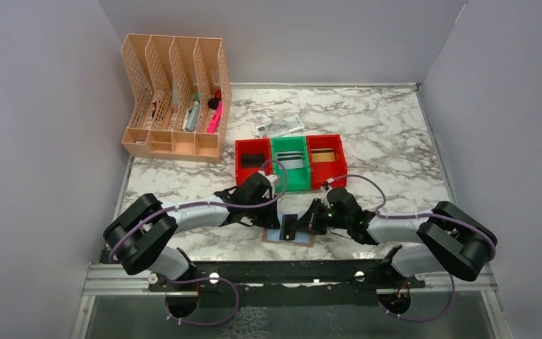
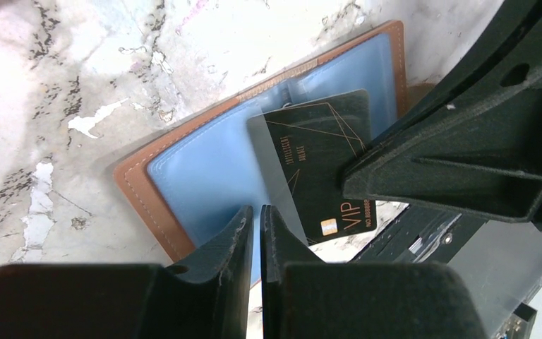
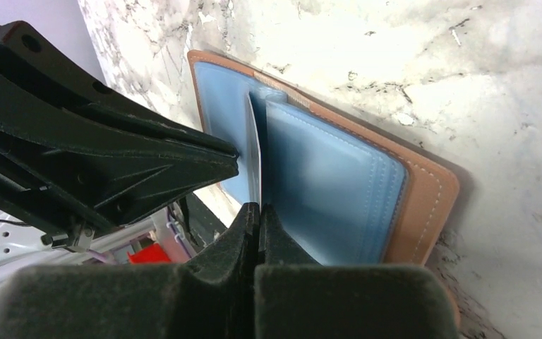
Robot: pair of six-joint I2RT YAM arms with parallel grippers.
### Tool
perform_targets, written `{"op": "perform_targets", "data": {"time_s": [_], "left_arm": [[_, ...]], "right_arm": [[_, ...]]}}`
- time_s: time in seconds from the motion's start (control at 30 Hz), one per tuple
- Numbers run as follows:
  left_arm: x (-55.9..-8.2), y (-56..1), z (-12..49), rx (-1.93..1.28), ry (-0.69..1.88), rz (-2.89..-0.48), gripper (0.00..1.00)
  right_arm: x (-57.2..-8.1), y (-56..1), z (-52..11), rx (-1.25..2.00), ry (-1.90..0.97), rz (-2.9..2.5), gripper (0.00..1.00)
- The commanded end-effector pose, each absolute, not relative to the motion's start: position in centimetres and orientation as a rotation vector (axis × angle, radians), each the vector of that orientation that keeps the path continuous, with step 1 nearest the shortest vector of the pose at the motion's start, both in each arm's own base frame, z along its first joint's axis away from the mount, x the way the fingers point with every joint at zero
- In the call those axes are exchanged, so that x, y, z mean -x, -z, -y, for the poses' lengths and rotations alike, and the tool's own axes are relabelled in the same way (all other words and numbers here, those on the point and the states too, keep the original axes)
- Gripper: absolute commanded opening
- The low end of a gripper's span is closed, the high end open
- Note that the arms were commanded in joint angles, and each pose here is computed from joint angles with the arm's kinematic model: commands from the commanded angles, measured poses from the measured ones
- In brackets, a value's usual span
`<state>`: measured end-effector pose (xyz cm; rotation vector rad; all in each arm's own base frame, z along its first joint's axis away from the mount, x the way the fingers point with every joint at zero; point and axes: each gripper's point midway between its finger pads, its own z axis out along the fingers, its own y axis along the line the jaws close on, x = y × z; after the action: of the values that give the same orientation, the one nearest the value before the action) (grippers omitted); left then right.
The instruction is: Take the credit cards out of the card holder
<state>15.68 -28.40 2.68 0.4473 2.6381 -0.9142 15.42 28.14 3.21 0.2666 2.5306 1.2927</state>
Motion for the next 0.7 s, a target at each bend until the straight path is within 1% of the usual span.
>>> {"op": "perform_targets", "data": {"time_s": [0.0, 0.17, 0.33, 0.47, 0.67], "left_arm": [[-17.2, -3.6, 28.3, -0.400, 0.848, -2.596, 0.17], [-17.7, -4.9, 28.4, -0.376, 0.854, -2.558, 0.21], [-18.4, -5.4, 27.6, -0.347, 0.791, -2.540, 0.24], [-18.7, -6.0, 27.4, -0.332, 0.776, -2.518, 0.28], [-18.8, -7.8, 27.5, -0.353, 0.785, -2.495, 0.29]], "right_arm": [[-16.3, -2.8, -26.8, -0.270, -1.142, -2.543, 0.01], [-16.7, -3.7, -26.1, -0.265, -1.105, -2.502, 0.01], [-17.2, -6.0, -26.0, -0.205, -1.133, -2.412, 0.01], [-17.6, -7.8, -25.4, -0.173, -1.099, -2.360, 0.01], [-18.3, -9.6, -23.8, -0.173, -1.010, -2.299, 0.01]]}}
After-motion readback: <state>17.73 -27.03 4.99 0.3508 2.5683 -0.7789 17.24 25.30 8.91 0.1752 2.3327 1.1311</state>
